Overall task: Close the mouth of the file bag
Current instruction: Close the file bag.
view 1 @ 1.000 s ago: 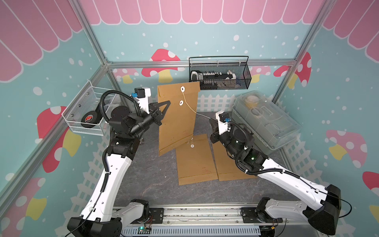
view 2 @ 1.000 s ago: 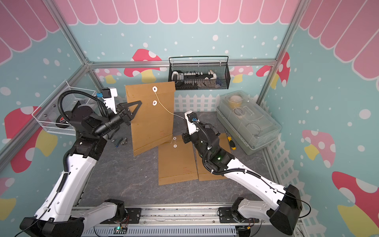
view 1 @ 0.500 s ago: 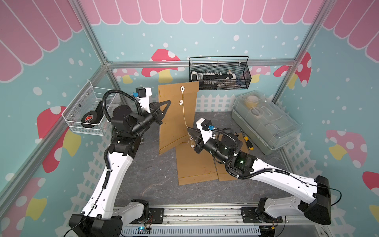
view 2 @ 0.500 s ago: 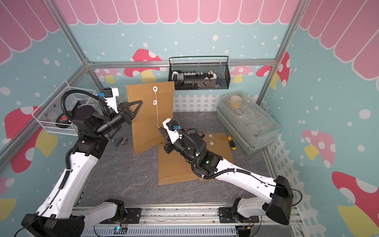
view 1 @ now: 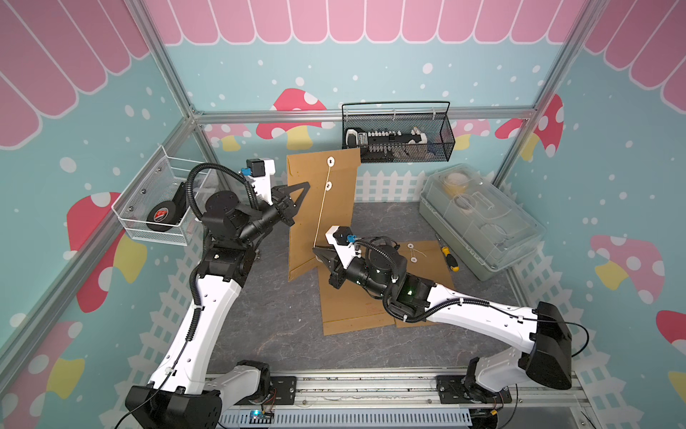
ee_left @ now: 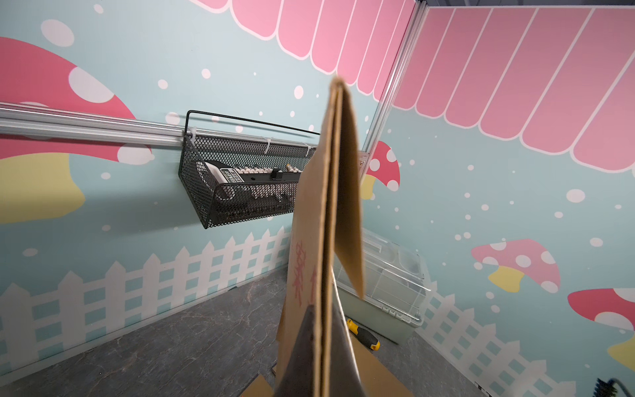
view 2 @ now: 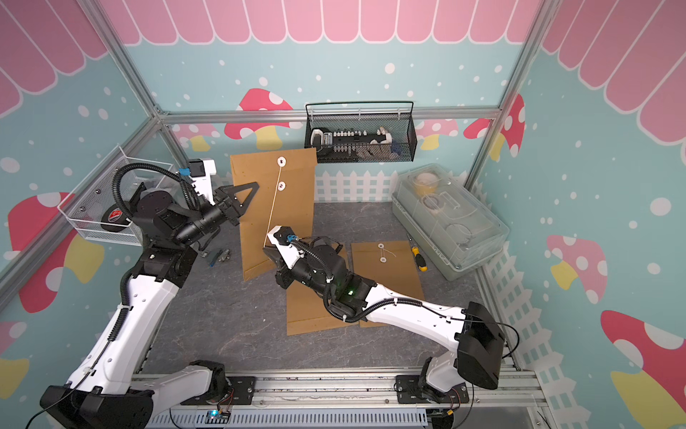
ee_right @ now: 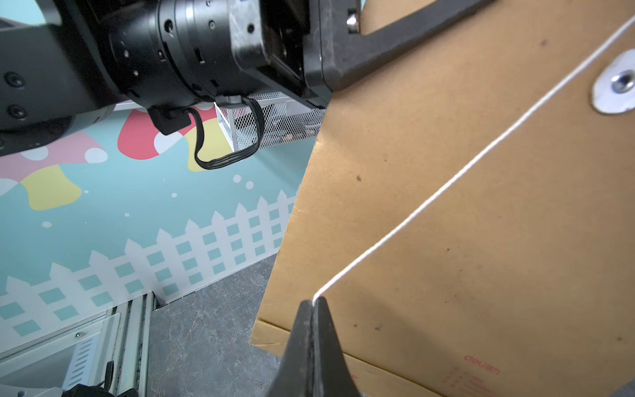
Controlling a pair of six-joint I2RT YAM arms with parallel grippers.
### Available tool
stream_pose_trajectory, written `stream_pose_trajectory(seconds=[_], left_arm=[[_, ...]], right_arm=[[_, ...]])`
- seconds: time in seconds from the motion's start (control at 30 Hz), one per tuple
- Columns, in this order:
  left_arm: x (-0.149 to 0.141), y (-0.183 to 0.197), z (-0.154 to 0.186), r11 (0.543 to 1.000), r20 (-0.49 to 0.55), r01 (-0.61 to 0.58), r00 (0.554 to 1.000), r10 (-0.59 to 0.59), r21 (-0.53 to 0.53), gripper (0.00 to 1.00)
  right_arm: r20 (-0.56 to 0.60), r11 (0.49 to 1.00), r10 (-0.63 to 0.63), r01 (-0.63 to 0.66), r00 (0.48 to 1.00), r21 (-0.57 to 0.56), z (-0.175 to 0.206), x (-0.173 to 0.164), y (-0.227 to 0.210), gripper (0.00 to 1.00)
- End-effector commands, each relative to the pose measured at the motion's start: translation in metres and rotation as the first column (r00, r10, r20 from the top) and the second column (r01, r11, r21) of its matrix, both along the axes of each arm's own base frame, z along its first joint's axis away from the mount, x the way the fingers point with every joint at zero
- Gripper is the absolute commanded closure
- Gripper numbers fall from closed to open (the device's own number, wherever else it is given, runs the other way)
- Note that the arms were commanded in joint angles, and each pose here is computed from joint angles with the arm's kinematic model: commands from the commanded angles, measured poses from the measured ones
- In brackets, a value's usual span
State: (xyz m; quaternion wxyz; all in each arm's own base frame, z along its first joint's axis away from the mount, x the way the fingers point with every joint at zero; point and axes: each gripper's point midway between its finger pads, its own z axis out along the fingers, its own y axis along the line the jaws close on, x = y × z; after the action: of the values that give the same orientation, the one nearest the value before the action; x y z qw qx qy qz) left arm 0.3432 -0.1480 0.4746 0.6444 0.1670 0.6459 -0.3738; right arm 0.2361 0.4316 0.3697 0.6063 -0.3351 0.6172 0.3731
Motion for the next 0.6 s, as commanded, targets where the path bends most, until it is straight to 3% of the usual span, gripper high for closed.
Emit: stream_pose_trajectory(seconds=[0.0, 0.57], left_arm=[[-0.003, -0.001, 0.007, 1.000, 0.030, 0.019, 0.999, -0.018, -0.012, 1.00], [-0.023, -0.009, 0.016, 0.991, 0.017, 0.101, 0.995, -0.100, -0.087, 1.00]], right_arm=[[0.013, 0.998, 0.008, -0.008, 1.000, 0.060, 0.018, -0.001, 0.007, 1.00], [-0.015, 0.992, -0.125, 0.124, 0.992, -0.033, -0.028, 0.045, 0.012, 1.00]])
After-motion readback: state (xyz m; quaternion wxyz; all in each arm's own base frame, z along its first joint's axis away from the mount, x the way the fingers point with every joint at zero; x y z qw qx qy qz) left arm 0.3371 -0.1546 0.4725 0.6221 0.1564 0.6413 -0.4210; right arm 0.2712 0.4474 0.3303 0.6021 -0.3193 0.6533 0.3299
